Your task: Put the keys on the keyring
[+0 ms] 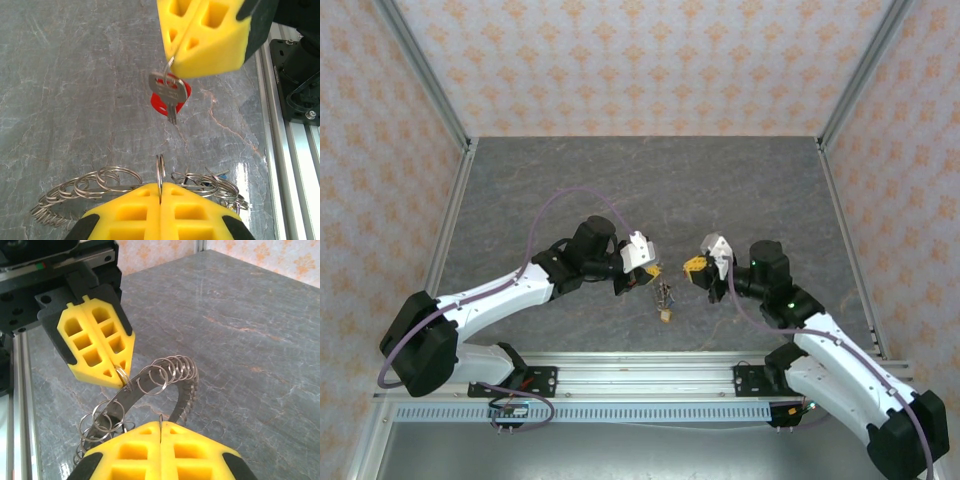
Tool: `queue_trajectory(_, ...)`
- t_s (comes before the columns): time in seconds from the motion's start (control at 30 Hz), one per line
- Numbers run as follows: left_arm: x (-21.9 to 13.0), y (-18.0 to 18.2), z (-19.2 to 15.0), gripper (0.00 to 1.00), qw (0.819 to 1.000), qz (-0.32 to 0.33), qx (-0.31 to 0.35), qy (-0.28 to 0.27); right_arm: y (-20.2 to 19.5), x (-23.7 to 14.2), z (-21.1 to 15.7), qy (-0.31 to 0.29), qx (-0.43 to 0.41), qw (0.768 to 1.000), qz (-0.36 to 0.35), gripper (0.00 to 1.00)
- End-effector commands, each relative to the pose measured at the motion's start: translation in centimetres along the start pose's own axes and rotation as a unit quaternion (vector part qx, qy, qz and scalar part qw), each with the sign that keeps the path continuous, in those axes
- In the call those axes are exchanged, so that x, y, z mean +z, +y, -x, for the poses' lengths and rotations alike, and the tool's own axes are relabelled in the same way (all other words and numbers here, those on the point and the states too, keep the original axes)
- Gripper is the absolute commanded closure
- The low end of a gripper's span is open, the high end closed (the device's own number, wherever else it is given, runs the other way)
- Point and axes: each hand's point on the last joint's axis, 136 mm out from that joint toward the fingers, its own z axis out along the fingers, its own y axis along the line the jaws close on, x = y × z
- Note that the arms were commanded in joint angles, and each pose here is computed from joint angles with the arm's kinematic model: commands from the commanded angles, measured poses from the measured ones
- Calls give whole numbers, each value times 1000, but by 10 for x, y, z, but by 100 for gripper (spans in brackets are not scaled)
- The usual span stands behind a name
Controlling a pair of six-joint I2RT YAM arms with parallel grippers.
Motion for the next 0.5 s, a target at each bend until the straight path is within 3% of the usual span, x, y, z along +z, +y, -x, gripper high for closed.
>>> queue_trajectory(0.0,-4,1,30,100,999,3,20,-43,8,1,21,-25,-32,999,21,100)
queue_trajectory(0.17,-4,2,30,100,999,6,21,-43,18,9,26,-35,-6,997,61,100)
queue_trajectory(0.47,-3,1,30,100,999,1,22,-40,22,13,33,-45,1,996,73,100)
